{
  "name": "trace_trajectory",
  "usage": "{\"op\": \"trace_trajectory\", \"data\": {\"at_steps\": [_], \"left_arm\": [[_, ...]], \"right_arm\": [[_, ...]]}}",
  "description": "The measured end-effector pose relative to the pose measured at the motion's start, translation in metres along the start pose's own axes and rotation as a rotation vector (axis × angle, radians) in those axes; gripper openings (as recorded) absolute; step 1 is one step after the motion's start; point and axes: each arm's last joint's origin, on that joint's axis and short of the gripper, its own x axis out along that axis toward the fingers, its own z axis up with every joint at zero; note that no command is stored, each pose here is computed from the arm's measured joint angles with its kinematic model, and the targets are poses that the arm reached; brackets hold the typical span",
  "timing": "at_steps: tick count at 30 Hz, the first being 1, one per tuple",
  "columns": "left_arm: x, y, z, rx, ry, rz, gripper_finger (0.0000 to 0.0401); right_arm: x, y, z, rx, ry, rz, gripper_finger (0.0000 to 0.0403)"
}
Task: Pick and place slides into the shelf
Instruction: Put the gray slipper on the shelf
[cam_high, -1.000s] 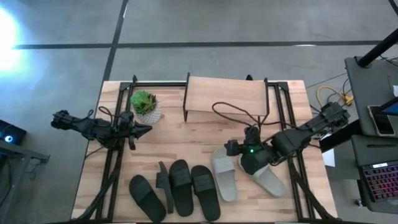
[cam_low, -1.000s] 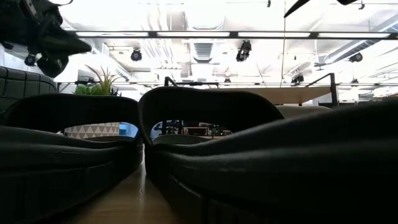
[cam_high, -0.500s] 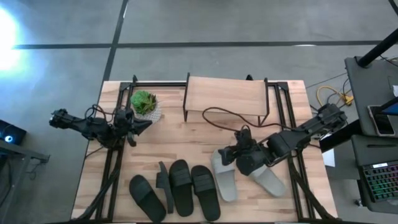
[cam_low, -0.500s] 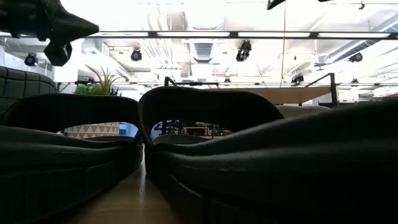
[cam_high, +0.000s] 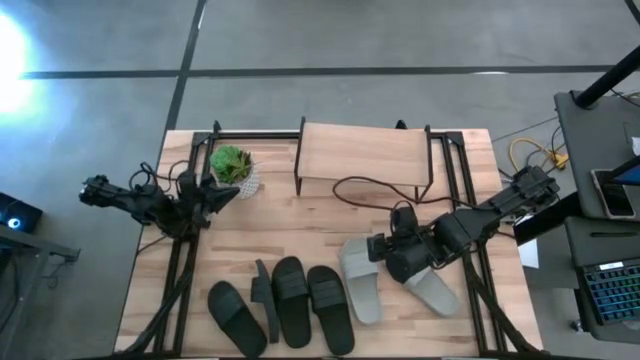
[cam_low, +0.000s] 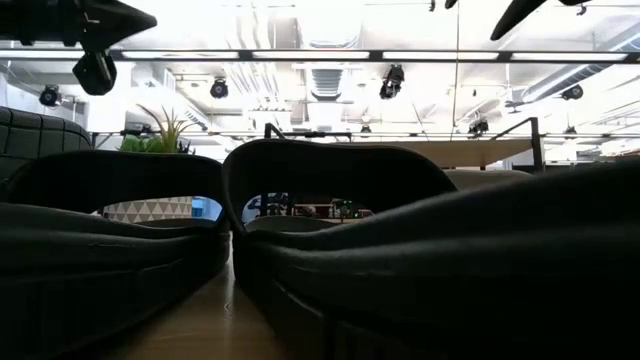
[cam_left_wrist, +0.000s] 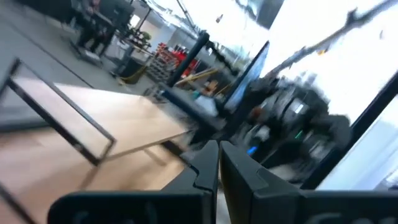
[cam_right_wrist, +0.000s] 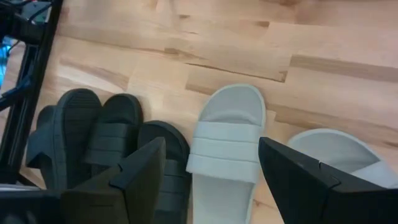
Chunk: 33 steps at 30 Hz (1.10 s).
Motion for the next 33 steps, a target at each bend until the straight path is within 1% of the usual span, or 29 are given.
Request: {"op": "trace_trajectory", "data": {"at_steps": [1,3,5,7,8,10,12,16,18,21,23,25,27,29,31,33], "left_arm": [[0.0,0.0,0.0,0.008,-0.003,0.011,0.0002],[0.0,0.002,-0.001,0.071,-0.013,0.047,0.0002],[0.0,0.002,0.0,0.102,-0.023,0.053,0.0002],[0.0,0.0,0.002,0.081,-0.04,0.04,0.0002],[0.001,-0.001,0.004,0.061,-0.05,0.014,0.0002],[0.0,-0.004,0.006,0.058,-0.061,-0.031,0.0002],[0.0,-0.005,0.008,0.049,-0.077,-0.043,0.0002],[0.0,-0.006,0.01,0.067,-0.093,-0.036,0.0002],[0.001,-0.006,0.01,0.105,-0.09,-0.037,0.0002],[0.005,-0.007,0.004,0.232,-0.045,-0.037,0.0002],[0.01,-0.01,0.001,0.268,-0.011,-0.04,0.0002],[0.016,-0.014,-0.002,0.292,0.032,-0.045,0.0002],[0.022,-0.017,-0.006,0.314,0.081,-0.043,0.0002],[0.026,-0.02,-0.009,0.345,0.125,-0.027,0.0002],[0.03,-0.022,-0.009,0.351,0.163,-0.009,0.0002],[0.031,-0.023,-0.009,0.334,0.2,0.01,0.0002]], "right_arm": [[0.0,0.0,0.001,0.0,-0.004,0.0,0.0249],[0.001,0.0,0.002,0.005,-0.015,-0.002,0.0249],[0.002,0.0,0.005,0.011,-0.026,-0.004,0.0249],[0.003,0.001,0.007,0.007,-0.031,-0.009,0.0249],[0.003,0.001,0.009,0.001,-0.037,-0.008,0.0249],[0.004,0.002,0.011,-0.021,-0.045,-0.009,0.0249],[0.005,0.002,0.014,-0.034,-0.049,-0.014,0.0249],[0.007,0.003,0.016,-0.014,-0.053,-0.015,0.0249],[0.007,0.004,0.016,-0.023,-0.049,-0.006,0.0249],[0.007,0.009,0.014,-0.088,0.013,0.04,0.0249],[0.006,0.014,0.01,-0.141,0.102,0.085,0.0249],[0.009,0.017,0.006,-0.148,0.186,0.101,0.0249],[0.012,0.017,0.0,-0.125,0.273,0.075,0.0249],[0.015,0.013,-0.008,-0.091,0.35,0.008,0.0249],[0.018,0.007,-0.018,-0.039,0.368,-0.084,0.0249],[0.018,0.001,-0.028,0.042,0.373,-0.154,0.0249]]}}
